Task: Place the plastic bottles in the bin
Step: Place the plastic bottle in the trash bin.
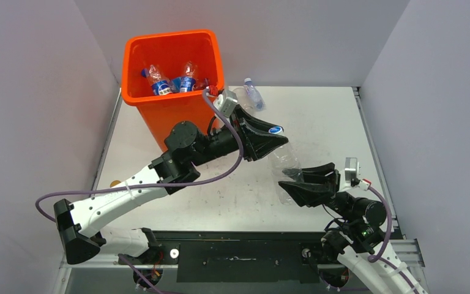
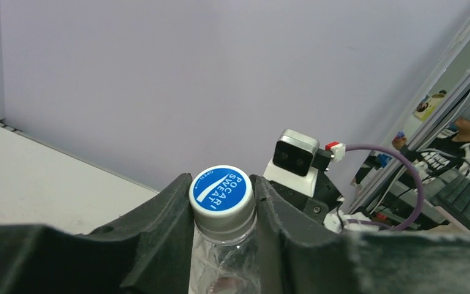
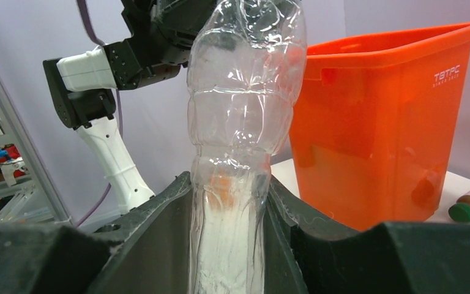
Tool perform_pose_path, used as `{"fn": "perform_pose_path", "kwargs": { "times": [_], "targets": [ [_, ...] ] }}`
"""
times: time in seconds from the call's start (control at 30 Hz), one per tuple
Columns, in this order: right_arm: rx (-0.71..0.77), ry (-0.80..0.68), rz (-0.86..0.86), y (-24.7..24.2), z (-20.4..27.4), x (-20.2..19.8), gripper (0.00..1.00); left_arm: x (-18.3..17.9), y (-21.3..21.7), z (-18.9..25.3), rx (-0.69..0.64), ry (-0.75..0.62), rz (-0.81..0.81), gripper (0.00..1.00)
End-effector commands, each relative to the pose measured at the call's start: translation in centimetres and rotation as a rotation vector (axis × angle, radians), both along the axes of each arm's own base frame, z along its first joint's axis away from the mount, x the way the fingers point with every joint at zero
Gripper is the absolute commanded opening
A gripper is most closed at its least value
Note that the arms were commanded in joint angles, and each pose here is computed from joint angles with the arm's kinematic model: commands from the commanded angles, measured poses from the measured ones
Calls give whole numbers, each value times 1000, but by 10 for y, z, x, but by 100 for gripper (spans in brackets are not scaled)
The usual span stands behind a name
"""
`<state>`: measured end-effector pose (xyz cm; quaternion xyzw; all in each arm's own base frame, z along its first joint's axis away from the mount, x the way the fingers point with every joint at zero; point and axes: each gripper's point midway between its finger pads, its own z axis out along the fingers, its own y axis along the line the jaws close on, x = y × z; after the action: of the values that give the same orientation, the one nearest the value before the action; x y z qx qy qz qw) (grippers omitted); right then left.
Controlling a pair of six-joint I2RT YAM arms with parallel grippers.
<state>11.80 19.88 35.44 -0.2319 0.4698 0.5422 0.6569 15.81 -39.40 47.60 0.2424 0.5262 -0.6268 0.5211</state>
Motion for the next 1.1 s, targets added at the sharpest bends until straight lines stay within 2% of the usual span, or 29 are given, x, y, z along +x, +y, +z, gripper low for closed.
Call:
{"fn": "perform_pose_path", "kwargs": {
  "times": [0.0,0.03,0.07,0.17,0.2,0.3,0.37,0.53,0.63,0.77,0.93,1.07],
  "targets": [
    [2,2,6,1,-1,0,5,-23,-2,28,-41,-74,-69,14],
    [5,9,2,1,-1,1,8,-24,-3,28,-37,-79,-69,2],
    [7,35,-10,0,-2,5,23,-24,-3,29,-32,-84,-58,0],
    [-4,148,-51,1,-8,19,98,-16,-5,30,11,-111,30,0],
    [-16,190,-66,1,-10,25,91,-13,-3,32,35,-139,74,0],
    [-73,327,-88,5,-15,37,90,3,19,50,74,-236,238,0],
    [-82,366,-79,7,-6,37,90,16,42,70,70,-269,366,0],
    [-57,356,-57,5,10,29,90,40,124,127,44,-408,715,0],
    [-70,388,-127,2,-16,45,90,63,180,148,17,-400,958,0],
    [-51,412,-180,0,-38,58,90,88,235,165,15,-401,1168,0],
    [-170,440,-265,-2,-70,76,90,131,271,178,-7,-353,1318,0],
    [-169,476,-234,5,-91,78,90,184,281,169,-18,-327,1362,0]
  ]
}}
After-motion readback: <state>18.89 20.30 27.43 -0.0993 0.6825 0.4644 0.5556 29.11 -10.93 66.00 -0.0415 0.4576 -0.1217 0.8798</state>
